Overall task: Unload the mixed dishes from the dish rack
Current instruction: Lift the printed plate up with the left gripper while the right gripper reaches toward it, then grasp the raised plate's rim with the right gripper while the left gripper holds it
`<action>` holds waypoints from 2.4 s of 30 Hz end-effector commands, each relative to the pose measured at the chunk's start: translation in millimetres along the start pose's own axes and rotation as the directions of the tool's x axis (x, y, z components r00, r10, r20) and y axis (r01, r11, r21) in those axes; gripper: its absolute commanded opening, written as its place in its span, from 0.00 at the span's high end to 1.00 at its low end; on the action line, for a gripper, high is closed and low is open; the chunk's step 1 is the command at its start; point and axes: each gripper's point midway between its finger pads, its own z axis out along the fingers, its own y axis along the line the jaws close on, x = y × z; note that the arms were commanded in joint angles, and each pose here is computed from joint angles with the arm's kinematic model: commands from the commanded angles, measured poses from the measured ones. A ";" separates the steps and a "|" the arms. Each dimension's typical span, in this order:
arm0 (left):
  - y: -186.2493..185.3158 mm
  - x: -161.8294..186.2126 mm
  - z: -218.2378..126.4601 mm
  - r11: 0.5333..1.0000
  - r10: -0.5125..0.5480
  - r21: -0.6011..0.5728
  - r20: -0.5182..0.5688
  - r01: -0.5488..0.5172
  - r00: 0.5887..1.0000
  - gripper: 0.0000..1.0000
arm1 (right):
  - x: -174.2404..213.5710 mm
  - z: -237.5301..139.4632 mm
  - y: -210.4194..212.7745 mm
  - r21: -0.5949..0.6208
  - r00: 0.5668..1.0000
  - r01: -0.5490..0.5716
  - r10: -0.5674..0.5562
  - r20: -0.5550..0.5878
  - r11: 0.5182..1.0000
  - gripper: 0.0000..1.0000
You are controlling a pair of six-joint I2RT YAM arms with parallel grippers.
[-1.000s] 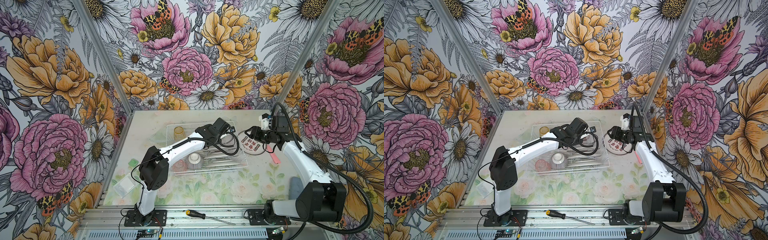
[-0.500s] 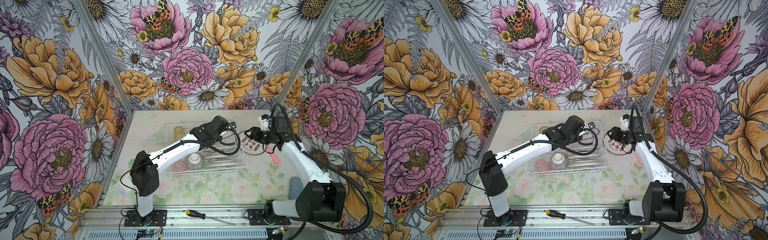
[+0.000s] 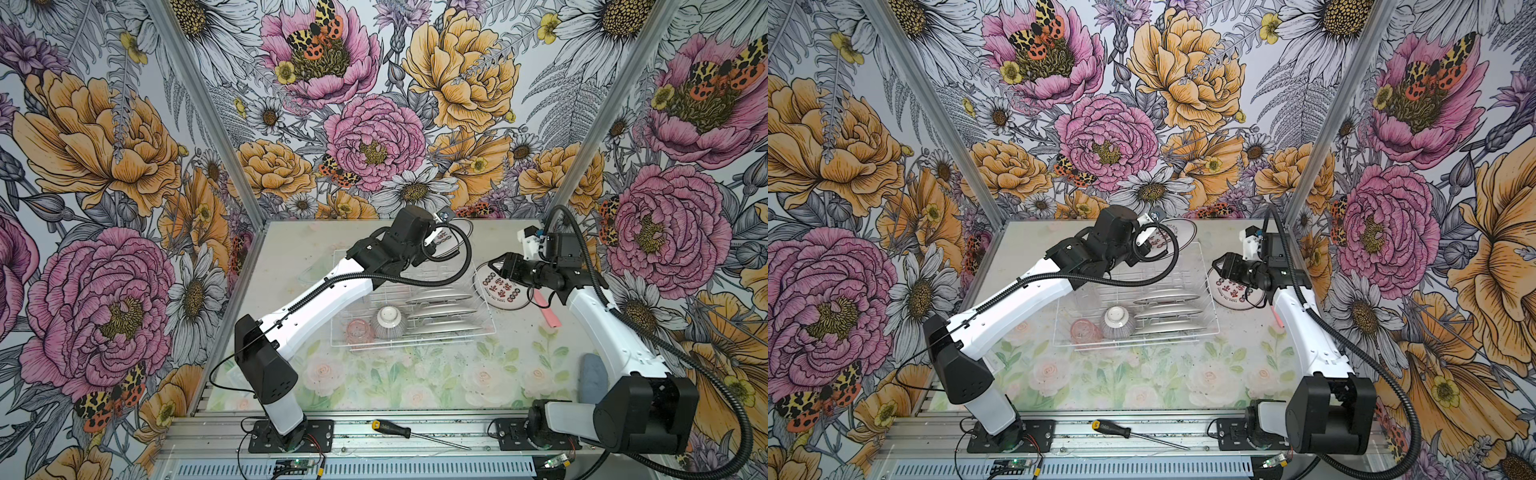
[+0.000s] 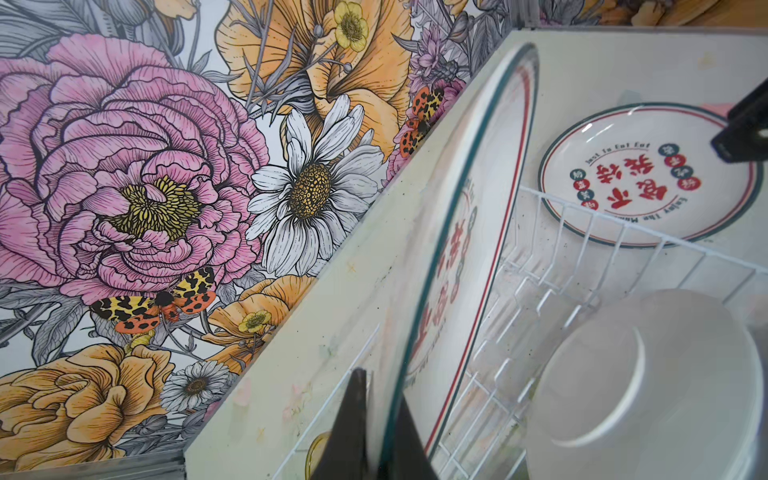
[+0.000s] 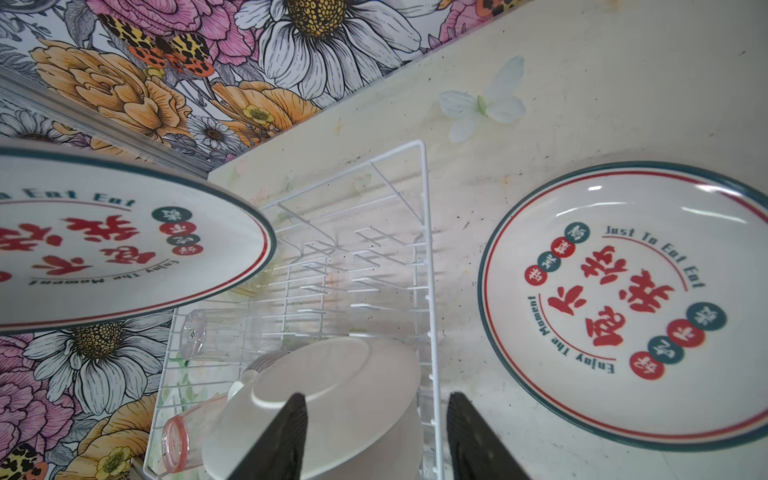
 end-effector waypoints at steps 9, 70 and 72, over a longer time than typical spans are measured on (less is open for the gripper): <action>18.1 -44.6 -42.1 0.767 -0.557 0.429 0.075 0.477 0.827 0.91 | -16.7 -32.5 80.0 -0.372 0.986 0.143 -0.099 0.133 0.917 0.46; -9.8 16.7 -13.6 0.577 -0.684 0.510 -0.125 0.637 0.719 0.68 | -87.6 -43.1 31.1 -0.392 0.939 -0.075 0.197 0.282 0.917 1.00; -2.1 30.9 -15.6 0.601 -0.681 0.465 -0.129 0.650 0.721 0.68 | -90.5 -46.4 5.7 -0.316 0.933 -0.108 0.206 0.295 0.942 1.00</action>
